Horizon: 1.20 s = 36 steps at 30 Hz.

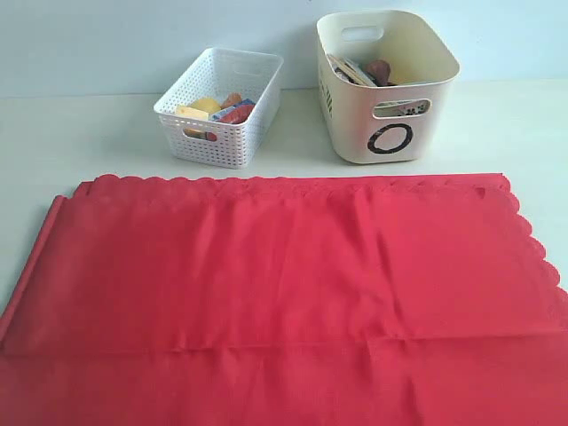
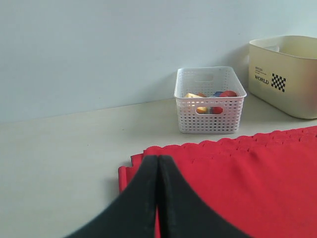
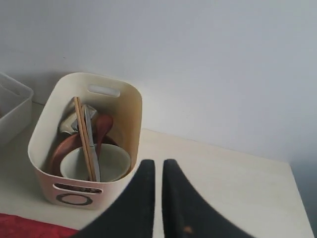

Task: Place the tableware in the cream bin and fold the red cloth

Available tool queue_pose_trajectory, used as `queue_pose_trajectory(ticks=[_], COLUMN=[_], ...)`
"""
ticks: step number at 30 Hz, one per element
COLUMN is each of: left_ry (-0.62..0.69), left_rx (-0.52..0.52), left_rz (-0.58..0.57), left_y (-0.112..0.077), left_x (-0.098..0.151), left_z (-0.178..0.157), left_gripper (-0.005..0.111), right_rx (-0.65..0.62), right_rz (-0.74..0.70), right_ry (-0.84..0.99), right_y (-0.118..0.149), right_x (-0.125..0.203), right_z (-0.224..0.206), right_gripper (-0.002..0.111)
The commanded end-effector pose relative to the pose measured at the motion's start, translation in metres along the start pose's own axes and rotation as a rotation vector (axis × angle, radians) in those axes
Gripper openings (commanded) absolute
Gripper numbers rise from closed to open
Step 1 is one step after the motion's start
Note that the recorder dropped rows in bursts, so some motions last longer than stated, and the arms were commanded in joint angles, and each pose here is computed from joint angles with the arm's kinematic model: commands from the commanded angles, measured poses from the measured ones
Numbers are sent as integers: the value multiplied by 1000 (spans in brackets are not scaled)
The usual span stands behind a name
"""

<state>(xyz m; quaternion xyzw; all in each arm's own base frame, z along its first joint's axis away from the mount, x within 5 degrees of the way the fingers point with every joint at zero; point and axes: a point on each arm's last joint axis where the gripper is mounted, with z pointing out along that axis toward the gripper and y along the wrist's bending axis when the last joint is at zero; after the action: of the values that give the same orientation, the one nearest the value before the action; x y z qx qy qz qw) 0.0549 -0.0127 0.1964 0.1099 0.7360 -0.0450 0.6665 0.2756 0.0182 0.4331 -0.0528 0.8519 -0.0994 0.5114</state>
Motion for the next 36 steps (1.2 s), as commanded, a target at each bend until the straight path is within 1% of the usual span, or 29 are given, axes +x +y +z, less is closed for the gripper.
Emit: queue_pose_trajectory(ticks=[1,4,5,7,8,11,15,22,30,36], left_ry=[-5,-5,-5,-5,-5,-5,-5,-5,-5,-5], left_rx=[6,6,6,6,6,6,6,6,6,6], left_rz=[-4,-4,-2,-2,-2,-4,-4,-2,-4,-4], left_y=[0,0,0,0,0,0,0,0,0,0], left_x=[1,1,1,1,1,1,1,1,1,1], left_z=[0,0,0,0,0,0,0,0,0,0], left_gripper=[1,1,1,1,1,1,1,1,1,1], right_rx=[-51,-105,-125,-155,-160,-180,-189,-224,-260,-276], right_rz=[106,147,191,224,226,235,239,313,355,364], right_ry=[-123,-203,-238,-302,-320,-367,-391,-339,-385,-438], right_y=[1,5,7,9,9,12,14,22,34,41], right_x=[15,36,46,60,64,96,120,170,230,266], right_z=[-24,-40,-46,-55,-59,-72,-80,-80,-71,-67], right_gripper=[0,0,0,0,0,0,0,0,0,0])
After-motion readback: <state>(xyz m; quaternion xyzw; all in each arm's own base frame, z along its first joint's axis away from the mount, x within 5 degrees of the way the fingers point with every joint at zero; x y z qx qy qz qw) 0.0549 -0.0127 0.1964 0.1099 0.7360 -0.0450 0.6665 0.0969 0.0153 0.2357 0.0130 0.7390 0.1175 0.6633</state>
